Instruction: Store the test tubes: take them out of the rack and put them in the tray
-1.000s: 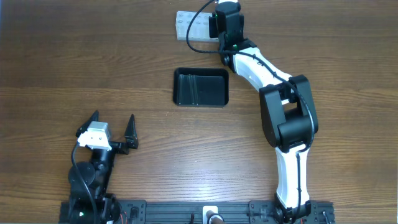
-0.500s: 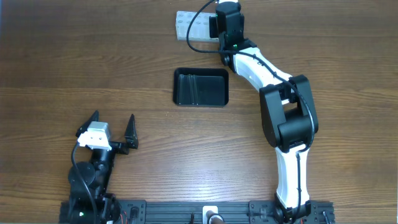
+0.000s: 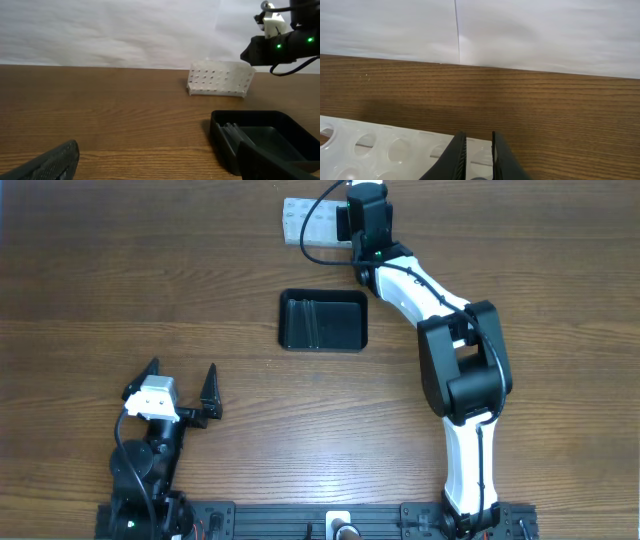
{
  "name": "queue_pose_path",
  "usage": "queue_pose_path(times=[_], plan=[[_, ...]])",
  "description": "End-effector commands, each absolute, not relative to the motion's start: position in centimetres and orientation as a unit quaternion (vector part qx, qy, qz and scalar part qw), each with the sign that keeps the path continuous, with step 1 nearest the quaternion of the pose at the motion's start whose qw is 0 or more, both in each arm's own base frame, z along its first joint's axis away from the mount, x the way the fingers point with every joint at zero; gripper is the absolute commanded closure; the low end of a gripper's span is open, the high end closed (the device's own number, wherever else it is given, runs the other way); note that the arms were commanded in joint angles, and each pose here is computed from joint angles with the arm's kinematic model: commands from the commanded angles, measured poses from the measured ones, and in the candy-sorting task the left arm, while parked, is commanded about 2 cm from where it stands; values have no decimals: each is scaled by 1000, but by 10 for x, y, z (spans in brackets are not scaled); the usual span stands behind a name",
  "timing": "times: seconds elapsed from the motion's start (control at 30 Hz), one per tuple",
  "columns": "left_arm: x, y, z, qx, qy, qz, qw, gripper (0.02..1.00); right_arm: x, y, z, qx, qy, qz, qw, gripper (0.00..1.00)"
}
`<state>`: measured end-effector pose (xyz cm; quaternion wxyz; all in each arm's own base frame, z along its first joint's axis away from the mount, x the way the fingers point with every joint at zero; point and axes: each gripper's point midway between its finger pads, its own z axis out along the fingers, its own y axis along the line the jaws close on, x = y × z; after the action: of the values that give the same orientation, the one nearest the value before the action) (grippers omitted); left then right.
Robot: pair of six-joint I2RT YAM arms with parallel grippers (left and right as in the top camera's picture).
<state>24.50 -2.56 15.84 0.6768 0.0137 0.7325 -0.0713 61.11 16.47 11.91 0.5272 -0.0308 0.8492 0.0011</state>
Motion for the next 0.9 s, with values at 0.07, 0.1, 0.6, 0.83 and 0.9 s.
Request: queue_pose_path(times=[0.07, 0.1, 0.6, 0.83, 0.9], plan=[[245, -26, 157, 21, 732, -69, 677, 20, 605, 158, 243, -9, 792, 23, 610, 989], [245, -26, 157, 21, 732, -69, 677, 18, 600, 156, 263, -6, 782, 27, 623, 991], [245, -26, 157, 21, 732, -69, 677, 18, 486, 156, 342, 12, 828, 57, 557, 989], [245, -26, 157, 21, 732, -69, 677, 20, 426, 186, 233, -16, 926, 56, 373, 991], [245, -26, 157, 21, 732, -69, 677, 18, 418, 188, 206, -9, 936, 52, 348, 987]])
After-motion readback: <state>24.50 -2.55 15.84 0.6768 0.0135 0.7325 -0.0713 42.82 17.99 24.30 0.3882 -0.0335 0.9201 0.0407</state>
